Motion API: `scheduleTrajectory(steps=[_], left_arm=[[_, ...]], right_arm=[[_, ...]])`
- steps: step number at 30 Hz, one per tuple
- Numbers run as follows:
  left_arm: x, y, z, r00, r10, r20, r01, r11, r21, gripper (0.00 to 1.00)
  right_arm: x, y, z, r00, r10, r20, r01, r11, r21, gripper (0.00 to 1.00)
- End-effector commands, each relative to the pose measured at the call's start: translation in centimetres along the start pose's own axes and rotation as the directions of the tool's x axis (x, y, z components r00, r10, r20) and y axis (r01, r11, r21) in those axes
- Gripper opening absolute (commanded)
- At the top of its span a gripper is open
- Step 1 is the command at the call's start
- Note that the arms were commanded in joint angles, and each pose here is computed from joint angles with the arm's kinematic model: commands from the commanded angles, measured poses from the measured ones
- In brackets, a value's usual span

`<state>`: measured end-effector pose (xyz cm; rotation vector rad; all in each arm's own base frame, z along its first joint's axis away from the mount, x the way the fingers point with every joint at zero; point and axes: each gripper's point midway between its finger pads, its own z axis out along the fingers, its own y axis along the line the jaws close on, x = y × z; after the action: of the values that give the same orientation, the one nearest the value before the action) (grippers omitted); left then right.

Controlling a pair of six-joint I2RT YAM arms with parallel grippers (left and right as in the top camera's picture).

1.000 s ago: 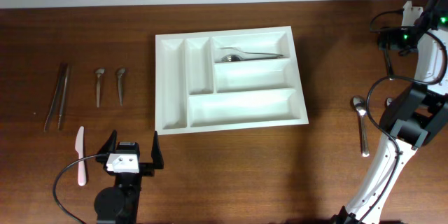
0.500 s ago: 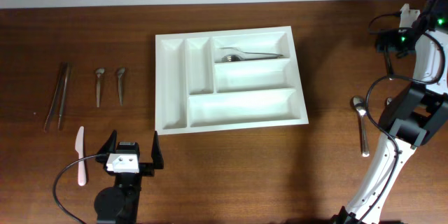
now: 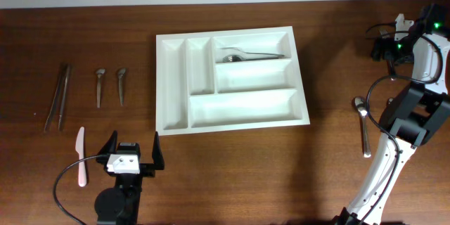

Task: Pack container
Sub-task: 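Lower the right gripper onto the last fork and close on its handle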

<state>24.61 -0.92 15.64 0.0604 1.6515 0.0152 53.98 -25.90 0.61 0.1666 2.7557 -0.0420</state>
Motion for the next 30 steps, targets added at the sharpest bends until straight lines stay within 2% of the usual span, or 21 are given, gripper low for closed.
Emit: scheduleTrajectory(steps=[1,4,10,13,14,18,25,27,30], left_arm=[[0.0,0.4,0.0,1.0,-0.007,0.004,0.007,1.0,-0.02,0.99],[0.0,0.4,0.0,1.0,-0.007,0.004,0.007,1.0,-0.02,0.99],[0.0,0.4,0.0,1.0,-0.007,0.004,0.007,1.0,-0.02,0.99],[0.0,0.4,0.0,1.0,-0.007,0.004,0.007,1.0,-0.02,0.99],[0.0,0.4,0.0,1.0,-0.007,0.004,0.007,1.0,-0.02,0.99],[0.0,0.4,0.0,1.0,-0.007,0.004,0.007,1.0,-0.02,0.99],[0.0,0.4,0.0,1.0,-0.007,0.004,0.007,1.0,-0.02,0.99],[0.0,0.4,0.0,1.0,-0.007,0.004,0.007,1.0,-0.02,0.99],[0.0,0.4,0.0,1.0,-0.007,0.004,0.007,1.0,-0.02,0.99]], right_arm=[[0.4,0.0,1.0,1.0,0.005,-0.015,-0.004,1.0,0.012,0.99],[0.1,-0.1,1.1,1.0,0.002,-0.003,-0.002,1.0,0.016,1.0],[0.5,0.0,1.9,1.0,0.003,-0.01,-0.003,1.0,0.009,0.94],[0.9,0.2,2.4,1.0,0.005,-0.023,-0.005,1.0,-0.004,0.81],[1.2,0.4,2.8,1.0,0.007,-0.031,-0.007,1.0,-0.01,0.74],[1.3,0.4,3.0,0.999,0.007,-0.035,-0.007,1.0,-0.011,0.7],[0.9,0.2,3.0,1.0,0.005,-0.018,-0.005,1.0,-0.005,0.37],[0.9,0.2,3.0,1.0,0.005,-0.015,-0.005,1.0,-0.004,0.31],[0.7,0.1,3.0,1.0,0.003,-0.007,-0.003,1.0,-0.001,0.28]])
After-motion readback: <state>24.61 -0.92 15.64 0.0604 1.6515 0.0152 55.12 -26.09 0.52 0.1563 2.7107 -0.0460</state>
